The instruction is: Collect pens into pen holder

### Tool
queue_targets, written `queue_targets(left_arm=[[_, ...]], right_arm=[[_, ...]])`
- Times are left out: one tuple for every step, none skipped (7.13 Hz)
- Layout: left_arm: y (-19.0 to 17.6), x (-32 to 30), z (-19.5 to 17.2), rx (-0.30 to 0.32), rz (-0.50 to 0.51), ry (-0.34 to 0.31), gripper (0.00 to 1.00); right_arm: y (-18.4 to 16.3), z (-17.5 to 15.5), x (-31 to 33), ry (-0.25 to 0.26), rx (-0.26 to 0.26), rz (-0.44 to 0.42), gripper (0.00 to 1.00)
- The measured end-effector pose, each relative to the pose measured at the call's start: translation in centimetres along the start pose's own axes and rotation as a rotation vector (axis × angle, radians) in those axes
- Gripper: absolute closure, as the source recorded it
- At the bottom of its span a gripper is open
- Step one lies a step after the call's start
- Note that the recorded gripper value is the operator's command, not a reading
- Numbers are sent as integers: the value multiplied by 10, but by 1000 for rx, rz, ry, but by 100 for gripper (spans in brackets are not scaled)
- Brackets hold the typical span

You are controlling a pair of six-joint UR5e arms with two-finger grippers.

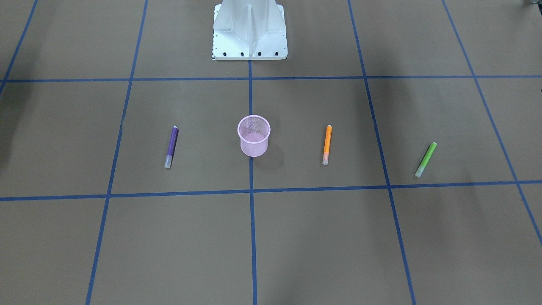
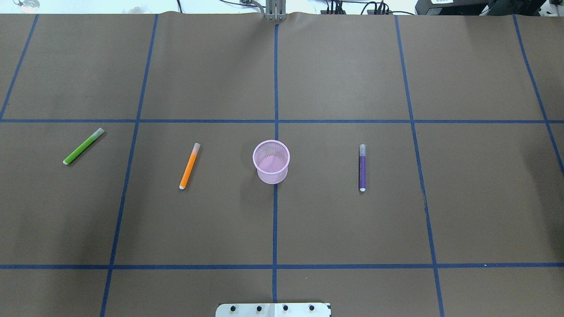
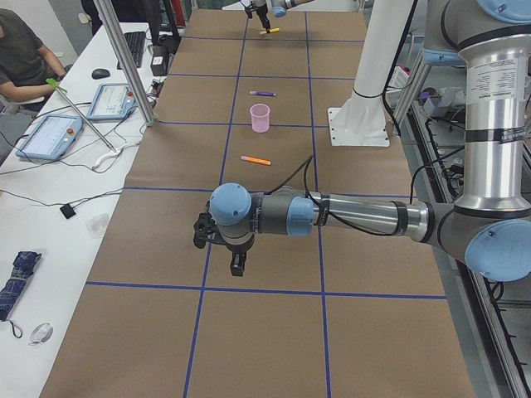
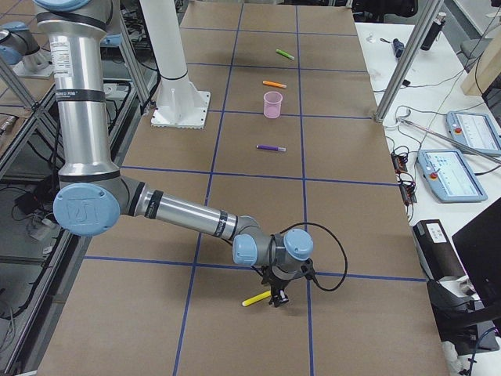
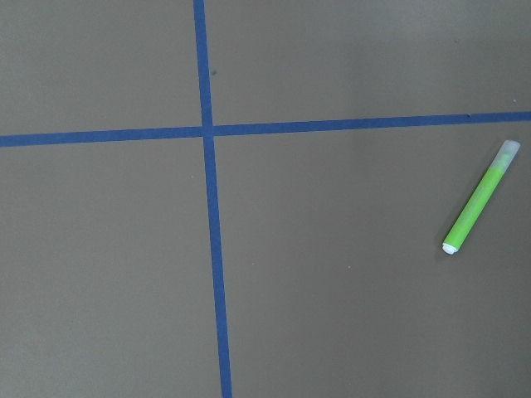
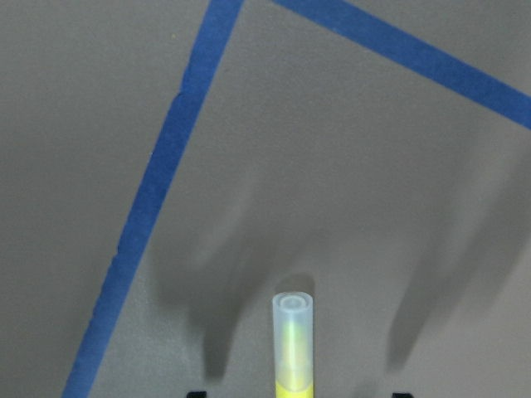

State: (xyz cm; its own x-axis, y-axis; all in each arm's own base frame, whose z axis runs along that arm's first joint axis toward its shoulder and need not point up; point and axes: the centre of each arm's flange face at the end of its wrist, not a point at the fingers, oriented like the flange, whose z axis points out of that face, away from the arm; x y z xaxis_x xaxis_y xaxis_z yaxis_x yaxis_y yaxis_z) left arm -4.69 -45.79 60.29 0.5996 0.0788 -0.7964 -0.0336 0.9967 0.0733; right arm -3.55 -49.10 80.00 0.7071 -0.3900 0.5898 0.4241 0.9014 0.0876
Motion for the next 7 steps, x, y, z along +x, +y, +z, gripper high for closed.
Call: queue_targets(left_arm=[[0, 0, 0, 0, 1, 0, 0], [0, 0, 0, 0, 1, 0, 0], [0, 0, 0, 0, 1, 0, 0], [0, 0, 0, -1, 1, 0, 0], [0, 0, 0, -1, 1, 0, 0], [0, 0, 0, 0, 1, 0, 0], [0, 0, 0, 0, 2, 0, 0]], right_arm=[[0, 1, 0, 0, -2, -1, 29], [0, 2, -1, -1, -4, -2, 29], [0, 3, -2, -1, -6, -5, 29], [-1, 4, -4, -2, -8, -8, 33], [-1, 5, -5, -3, -11, -10, 46], [-1, 6, -4, -4, -12, -10, 78], [-1, 7, -4, -4, -14, -8, 100]])
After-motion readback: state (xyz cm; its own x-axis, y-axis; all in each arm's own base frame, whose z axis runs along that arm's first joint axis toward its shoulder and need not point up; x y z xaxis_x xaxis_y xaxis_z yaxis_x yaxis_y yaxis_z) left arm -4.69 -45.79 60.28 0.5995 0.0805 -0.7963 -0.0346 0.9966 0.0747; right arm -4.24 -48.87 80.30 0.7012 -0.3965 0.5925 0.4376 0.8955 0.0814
